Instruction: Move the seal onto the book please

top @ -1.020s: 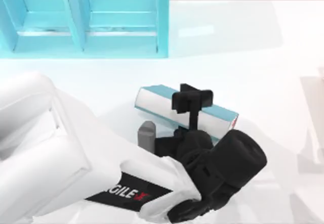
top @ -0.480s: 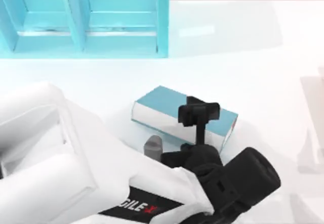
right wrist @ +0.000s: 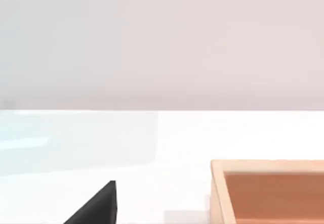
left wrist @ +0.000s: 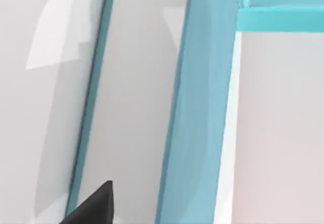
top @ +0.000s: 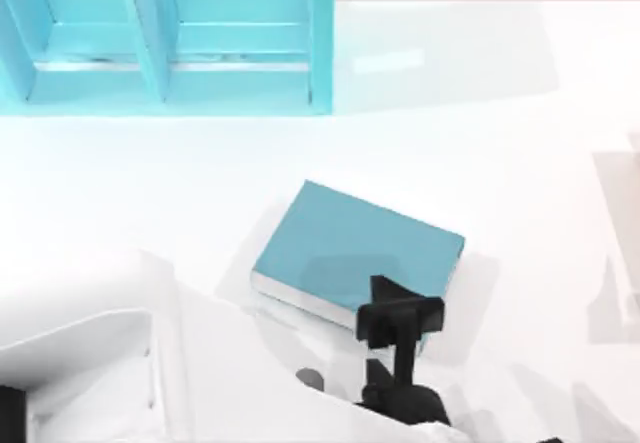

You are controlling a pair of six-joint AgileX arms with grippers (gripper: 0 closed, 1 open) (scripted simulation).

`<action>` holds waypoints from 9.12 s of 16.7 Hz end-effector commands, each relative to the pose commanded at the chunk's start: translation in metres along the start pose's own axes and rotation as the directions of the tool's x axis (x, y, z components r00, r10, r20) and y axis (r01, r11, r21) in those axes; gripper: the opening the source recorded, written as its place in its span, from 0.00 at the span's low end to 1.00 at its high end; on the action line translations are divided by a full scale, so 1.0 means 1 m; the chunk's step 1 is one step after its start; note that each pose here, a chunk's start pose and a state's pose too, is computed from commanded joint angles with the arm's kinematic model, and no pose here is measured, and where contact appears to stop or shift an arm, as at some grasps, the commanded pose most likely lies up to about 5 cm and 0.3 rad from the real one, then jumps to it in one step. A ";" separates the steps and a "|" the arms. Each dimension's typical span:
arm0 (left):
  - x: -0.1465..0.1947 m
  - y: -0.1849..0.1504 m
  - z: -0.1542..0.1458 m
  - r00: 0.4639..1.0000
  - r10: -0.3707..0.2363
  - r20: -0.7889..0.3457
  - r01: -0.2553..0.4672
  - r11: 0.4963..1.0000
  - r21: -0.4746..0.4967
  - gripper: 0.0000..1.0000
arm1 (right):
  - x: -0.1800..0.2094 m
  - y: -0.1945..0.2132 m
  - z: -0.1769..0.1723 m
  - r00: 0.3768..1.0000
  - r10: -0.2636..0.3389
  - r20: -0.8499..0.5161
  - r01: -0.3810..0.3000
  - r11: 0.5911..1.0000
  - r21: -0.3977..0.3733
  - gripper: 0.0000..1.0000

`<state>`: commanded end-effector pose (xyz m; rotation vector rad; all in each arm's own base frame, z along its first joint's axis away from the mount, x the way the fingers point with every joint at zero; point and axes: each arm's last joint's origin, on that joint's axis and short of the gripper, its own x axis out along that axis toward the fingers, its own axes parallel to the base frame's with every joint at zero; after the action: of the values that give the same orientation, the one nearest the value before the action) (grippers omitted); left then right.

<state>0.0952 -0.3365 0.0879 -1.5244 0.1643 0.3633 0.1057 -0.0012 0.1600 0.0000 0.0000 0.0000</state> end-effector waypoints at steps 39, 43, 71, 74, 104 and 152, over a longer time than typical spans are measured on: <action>0.026 -0.144 0.282 0.985 0.019 -0.170 0.114 0.668 0.735 1.00 | 0.000 0.000 0.000 1.000 0.000 0.000 0.000 1.000 0.000 1.00; 0.019 -0.118 0.314 0.969 -0.183 -0.167 0.226 0.379 0.897 1.00 | 0.000 0.000 0.000 1.000 0.000 0.000 0.000 1.000 0.000 1.00; 0.029 -0.069 0.335 0.936 -0.332 -0.120 0.129 0.006 0.992 1.00 | 0.070 -0.034 0.119 0.730 -0.153 -0.667 0.068 0.986 -0.151 1.00; 0.029 -0.069 0.335 0.936 -0.332 -0.120 0.129 0.006 0.992 1.00 | 0.121 -0.059 0.130 0.517 -0.144 -0.844 0.043 0.989 -0.142 1.00; 0.029 -0.069 0.335 0.936 -0.332 -0.120 0.129 0.006 0.992 1.00 | 0.231 -0.146 0.001 0.000 0.003 -1.000 0.010 1.000 0.003 1.00; 0.029 -0.069 0.335 0.936 -0.332 -0.120 0.129 0.006 0.992 1.00 | 0.236 0.014 0.149 0.011 0.002 -1.000 0.011 1.000 0.003 0.00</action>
<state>0.1057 -0.0012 0.1600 0.0000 0.0000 0.0000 0.3415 0.0125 0.3090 0.0108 1.5597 -0.0069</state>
